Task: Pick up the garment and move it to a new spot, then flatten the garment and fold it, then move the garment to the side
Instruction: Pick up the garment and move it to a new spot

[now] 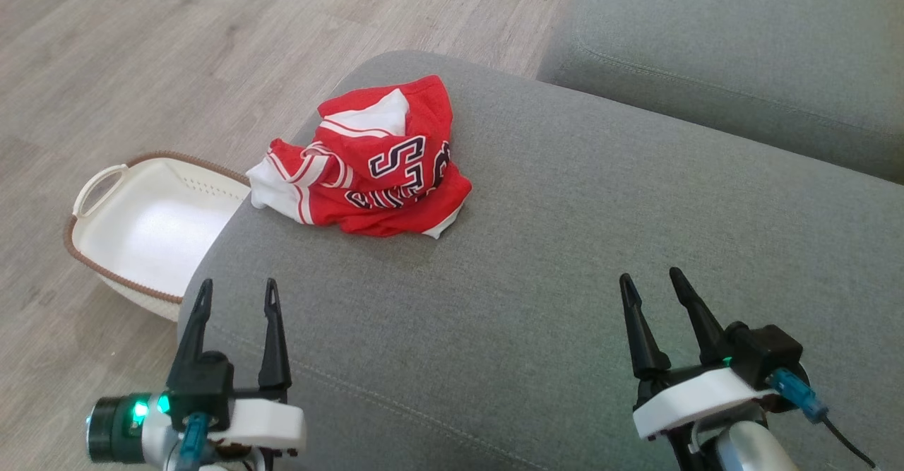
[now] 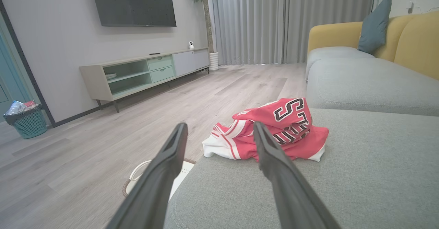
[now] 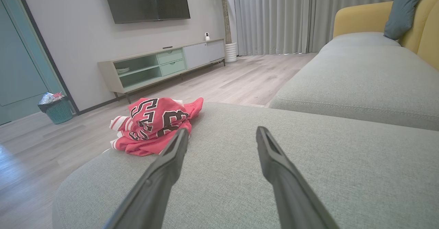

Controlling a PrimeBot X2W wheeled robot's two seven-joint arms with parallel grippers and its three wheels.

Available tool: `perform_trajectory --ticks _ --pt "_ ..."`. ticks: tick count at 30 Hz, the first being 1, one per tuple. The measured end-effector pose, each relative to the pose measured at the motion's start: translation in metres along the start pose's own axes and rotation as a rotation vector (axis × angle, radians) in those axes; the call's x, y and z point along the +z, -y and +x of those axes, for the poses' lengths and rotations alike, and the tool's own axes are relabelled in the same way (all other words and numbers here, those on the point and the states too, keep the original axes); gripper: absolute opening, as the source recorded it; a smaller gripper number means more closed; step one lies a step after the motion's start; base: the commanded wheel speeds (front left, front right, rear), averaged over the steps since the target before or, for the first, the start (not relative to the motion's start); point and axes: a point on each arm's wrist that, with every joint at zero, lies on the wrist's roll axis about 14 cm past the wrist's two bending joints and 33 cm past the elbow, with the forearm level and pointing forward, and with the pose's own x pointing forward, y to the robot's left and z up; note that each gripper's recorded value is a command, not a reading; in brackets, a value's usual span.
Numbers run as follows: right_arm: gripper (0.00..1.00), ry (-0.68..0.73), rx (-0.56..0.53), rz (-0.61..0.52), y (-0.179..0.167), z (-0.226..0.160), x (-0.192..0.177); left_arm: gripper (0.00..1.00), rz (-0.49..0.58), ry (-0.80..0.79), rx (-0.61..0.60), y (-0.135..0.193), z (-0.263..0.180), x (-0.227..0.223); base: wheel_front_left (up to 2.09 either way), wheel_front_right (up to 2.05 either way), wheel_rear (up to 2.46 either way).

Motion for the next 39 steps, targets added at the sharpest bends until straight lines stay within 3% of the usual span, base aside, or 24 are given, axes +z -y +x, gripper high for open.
perform_trajectory --ticks 10,18,25,31,39 --pt "1.00 0.004 -0.011 0.012 0.003 -0.002 0.000 1.00 0.007 -0.003 0.009 -0.004 0.005 -0.001 0.00 0.00 0.00" --pt "1.00 -0.006 -0.083 0.039 0.029 -0.004 -0.007 1.00 0.026 -0.015 -0.012 -0.004 0.026 -0.005 0.00 0.00 0.00" --pt "1.00 0.007 -0.156 0.039 0.063 0.006 -0.008 1.00 0.058 0.007 -0.165 0.014 0.086 -0.002 0.00 0.00 0.00" --pt "1.00 0.013 -0.218 0.040 0.093 0.014 -0.012 1.00 0.043 -0.169 -0.336 0.043 0.140 -0.037 0.00 0.00 0.00" --pt "1.00 0.011 -0.280 0.039 0.124 0.020 -0.021 1.00 0.041 -0.396 -0.418 0.066 0.203 -0.075 0.00 0.00 0.00"
